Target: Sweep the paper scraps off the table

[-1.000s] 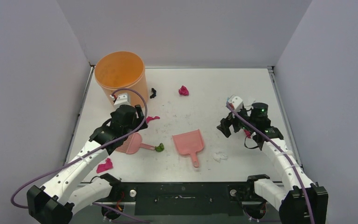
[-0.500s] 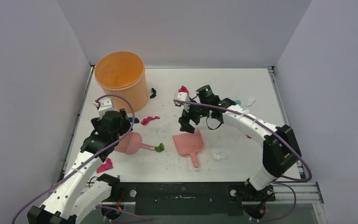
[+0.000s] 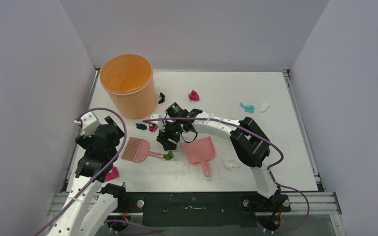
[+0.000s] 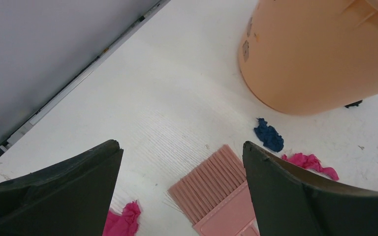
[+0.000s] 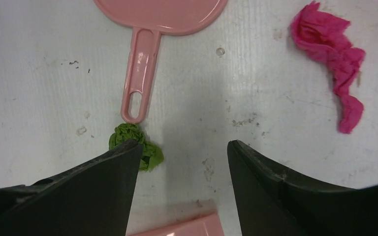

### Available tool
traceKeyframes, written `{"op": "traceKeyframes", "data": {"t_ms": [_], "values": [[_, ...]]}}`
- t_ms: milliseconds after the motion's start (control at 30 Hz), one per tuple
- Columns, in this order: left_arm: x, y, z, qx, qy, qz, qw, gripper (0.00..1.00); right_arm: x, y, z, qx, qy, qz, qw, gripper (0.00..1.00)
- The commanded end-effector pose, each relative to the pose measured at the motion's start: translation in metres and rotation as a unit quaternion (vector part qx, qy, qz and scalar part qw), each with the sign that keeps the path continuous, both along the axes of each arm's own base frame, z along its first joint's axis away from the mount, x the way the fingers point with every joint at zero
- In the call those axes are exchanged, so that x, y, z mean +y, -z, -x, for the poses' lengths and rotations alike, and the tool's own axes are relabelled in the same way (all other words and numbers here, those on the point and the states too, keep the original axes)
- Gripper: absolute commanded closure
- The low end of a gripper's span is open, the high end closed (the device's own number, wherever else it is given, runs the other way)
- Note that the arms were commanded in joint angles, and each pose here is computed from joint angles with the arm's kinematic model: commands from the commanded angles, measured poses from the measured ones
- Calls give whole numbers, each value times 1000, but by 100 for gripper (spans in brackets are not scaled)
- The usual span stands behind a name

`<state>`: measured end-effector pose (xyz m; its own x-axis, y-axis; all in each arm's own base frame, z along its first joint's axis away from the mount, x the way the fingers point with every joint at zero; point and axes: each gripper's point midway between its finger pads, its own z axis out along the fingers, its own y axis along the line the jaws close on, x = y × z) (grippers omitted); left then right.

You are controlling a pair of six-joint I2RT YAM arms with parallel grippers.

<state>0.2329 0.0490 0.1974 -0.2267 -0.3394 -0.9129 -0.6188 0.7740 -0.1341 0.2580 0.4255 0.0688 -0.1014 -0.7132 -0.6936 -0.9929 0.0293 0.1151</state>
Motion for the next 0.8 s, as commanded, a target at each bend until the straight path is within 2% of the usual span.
{"op": "traceKeyframes", "data": {"t_ms": [0,333,633,767], "values": [[-11,-18,-5,-42,41,16,998,8,28,-1,2,-29,-8,-7,1000,34],[-10,-23,-2,-46,37,18,998,7,58,28,19,-2,-9,21,1000,35],[-10,-27,-2,-56,38,19,998,7,52,48,25,-28,2,57,998,40],[-10,-28,-2,-57,38,19,997,7,50,47,24,-40,23,65,997,29]]}}
